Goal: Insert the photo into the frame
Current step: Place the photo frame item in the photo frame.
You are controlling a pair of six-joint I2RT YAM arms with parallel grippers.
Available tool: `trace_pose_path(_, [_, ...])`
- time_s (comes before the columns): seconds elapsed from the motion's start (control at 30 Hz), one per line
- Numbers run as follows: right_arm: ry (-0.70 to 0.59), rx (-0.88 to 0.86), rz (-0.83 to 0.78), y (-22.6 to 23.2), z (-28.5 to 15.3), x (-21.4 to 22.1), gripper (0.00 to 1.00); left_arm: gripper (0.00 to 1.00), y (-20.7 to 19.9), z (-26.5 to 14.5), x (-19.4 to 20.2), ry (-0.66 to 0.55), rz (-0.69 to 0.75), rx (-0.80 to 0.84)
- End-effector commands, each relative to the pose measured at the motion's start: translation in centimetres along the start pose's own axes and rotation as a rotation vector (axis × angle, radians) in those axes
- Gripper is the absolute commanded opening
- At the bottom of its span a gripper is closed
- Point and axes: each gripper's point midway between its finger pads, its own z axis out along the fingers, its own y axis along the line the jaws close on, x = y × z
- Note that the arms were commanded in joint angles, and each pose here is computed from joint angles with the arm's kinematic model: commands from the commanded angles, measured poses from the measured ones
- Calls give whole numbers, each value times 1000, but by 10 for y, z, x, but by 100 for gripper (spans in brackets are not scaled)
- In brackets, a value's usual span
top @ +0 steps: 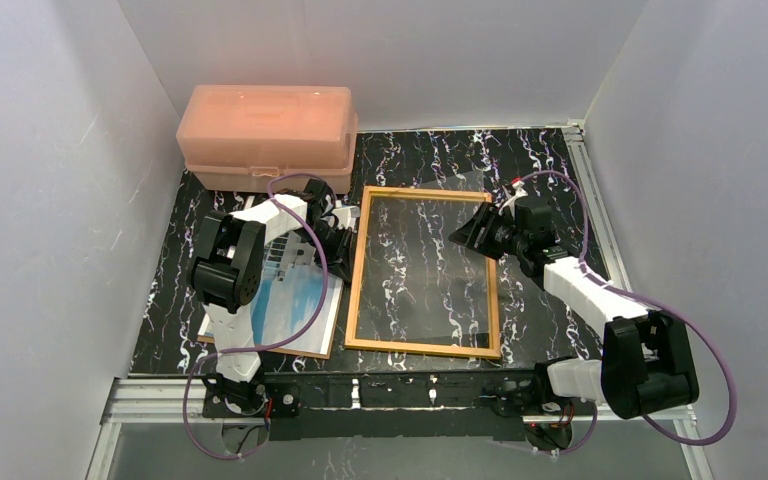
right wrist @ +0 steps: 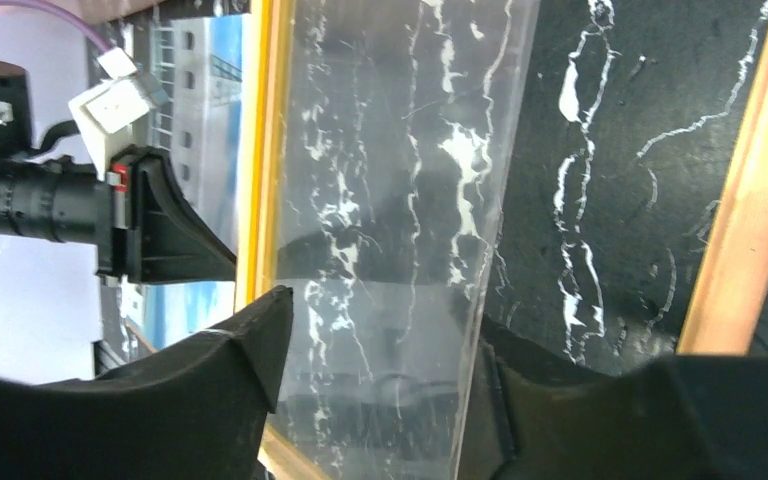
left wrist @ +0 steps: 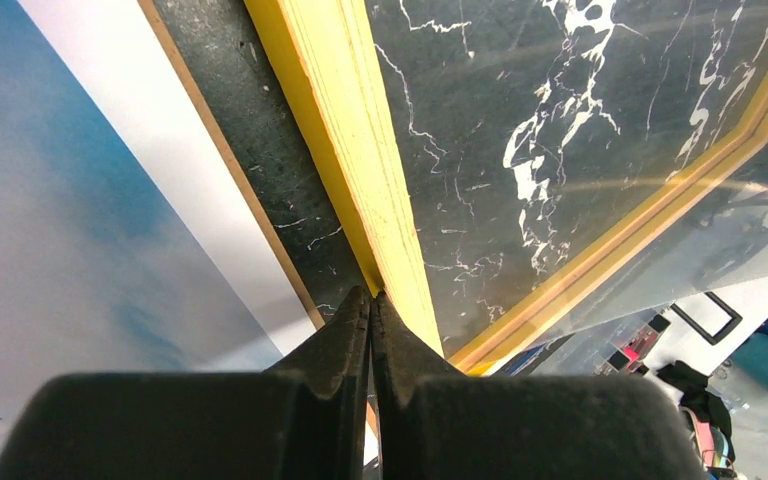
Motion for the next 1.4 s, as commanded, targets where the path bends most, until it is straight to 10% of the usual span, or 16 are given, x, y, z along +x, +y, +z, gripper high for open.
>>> trace_pose_path(0.0, [37, 67, -88, -6, -4, -1, 66, 0, -21, -14, -8, -40, 38, 55])
trace_pose_path(1.37, [150, 416, -253, -46, 10, 1, 99, 0, -23, -17, -7, -42, 44, 58])
